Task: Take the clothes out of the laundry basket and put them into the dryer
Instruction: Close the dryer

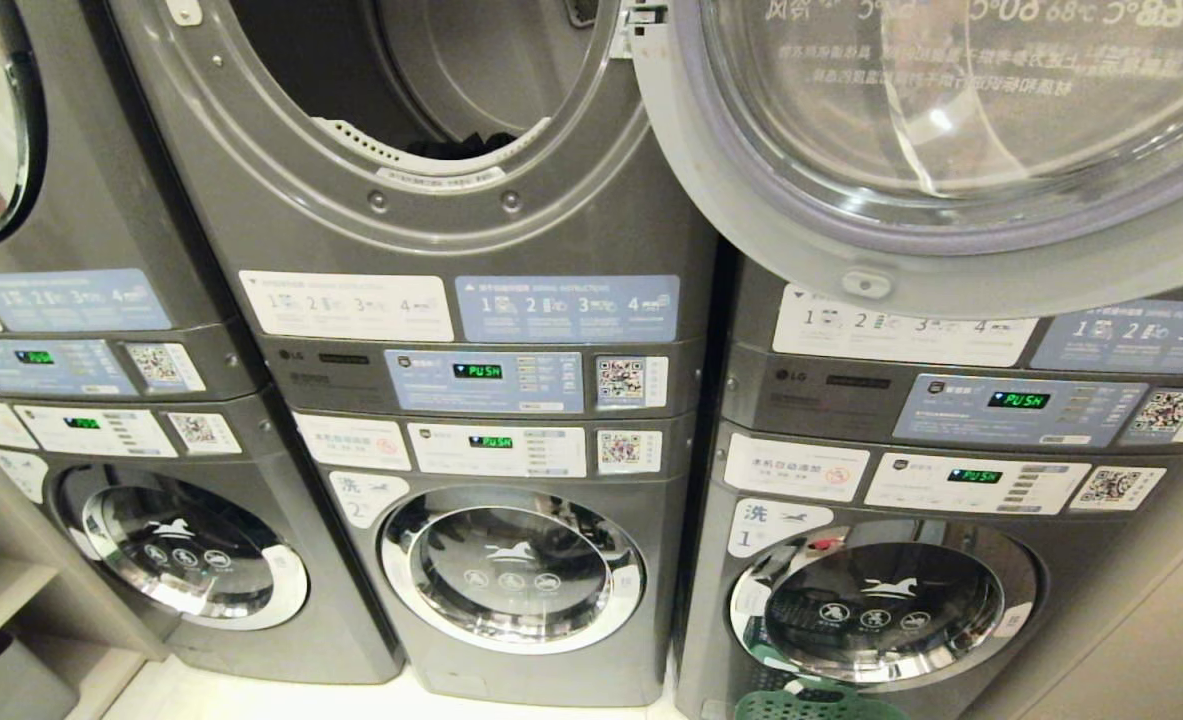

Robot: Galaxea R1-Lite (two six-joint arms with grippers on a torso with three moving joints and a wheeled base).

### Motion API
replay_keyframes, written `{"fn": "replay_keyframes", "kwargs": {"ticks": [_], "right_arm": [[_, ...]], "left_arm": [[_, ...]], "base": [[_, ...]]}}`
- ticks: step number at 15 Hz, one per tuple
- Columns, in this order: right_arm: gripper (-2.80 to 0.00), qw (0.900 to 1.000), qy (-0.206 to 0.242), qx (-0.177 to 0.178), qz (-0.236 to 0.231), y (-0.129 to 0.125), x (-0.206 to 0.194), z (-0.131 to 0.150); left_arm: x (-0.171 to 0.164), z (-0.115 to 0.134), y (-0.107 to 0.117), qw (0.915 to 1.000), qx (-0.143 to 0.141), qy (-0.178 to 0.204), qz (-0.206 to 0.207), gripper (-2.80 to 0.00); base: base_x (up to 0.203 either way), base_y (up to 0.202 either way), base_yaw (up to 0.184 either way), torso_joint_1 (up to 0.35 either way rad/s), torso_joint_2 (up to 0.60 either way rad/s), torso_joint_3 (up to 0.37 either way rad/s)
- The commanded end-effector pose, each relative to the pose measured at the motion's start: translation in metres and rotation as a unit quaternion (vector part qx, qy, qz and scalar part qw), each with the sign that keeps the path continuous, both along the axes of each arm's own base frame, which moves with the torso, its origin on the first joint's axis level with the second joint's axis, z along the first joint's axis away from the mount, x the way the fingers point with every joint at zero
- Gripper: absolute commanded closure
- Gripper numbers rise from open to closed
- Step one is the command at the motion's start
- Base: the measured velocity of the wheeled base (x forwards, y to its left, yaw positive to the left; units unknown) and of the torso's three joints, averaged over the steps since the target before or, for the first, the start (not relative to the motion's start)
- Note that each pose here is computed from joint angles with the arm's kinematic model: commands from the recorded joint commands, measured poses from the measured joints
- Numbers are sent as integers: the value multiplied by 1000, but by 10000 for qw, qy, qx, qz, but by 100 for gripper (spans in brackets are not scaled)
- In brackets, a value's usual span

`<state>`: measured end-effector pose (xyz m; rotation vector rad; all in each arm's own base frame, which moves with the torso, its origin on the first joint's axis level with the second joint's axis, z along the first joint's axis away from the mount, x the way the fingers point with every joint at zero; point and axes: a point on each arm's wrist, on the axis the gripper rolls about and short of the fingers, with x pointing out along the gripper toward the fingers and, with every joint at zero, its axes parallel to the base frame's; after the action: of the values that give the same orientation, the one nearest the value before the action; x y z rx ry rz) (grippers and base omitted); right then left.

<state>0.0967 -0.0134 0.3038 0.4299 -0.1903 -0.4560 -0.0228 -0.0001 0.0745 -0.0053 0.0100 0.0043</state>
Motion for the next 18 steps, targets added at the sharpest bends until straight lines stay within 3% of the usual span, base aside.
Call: {"fn": "replay_keyframes", "kwargs": {"ticks": [1,4,9,18], "right_arm": [[0,10000,-29,9,-12,0,-1,0],[0,10000,18,31,-20,-1,12,1],[0,9984,-49,-86,-552,-21,73,11],[0,9994,-317,-113,-27,-21,79,15]], "left_arm": [[0,0,0,10000,-4,-4,2,0],[0,0,0,10000,-4,-4,2,0],[0,0,0,10000,-4,-4,2,0],[0,0,0,10000,-4,-4,2,0]], "base": [[0,0,0,2,-2,199],[0,0,0,-1,-1,87],[0,0,0,0,0,0],[0,0,0,0,0,0]]}}
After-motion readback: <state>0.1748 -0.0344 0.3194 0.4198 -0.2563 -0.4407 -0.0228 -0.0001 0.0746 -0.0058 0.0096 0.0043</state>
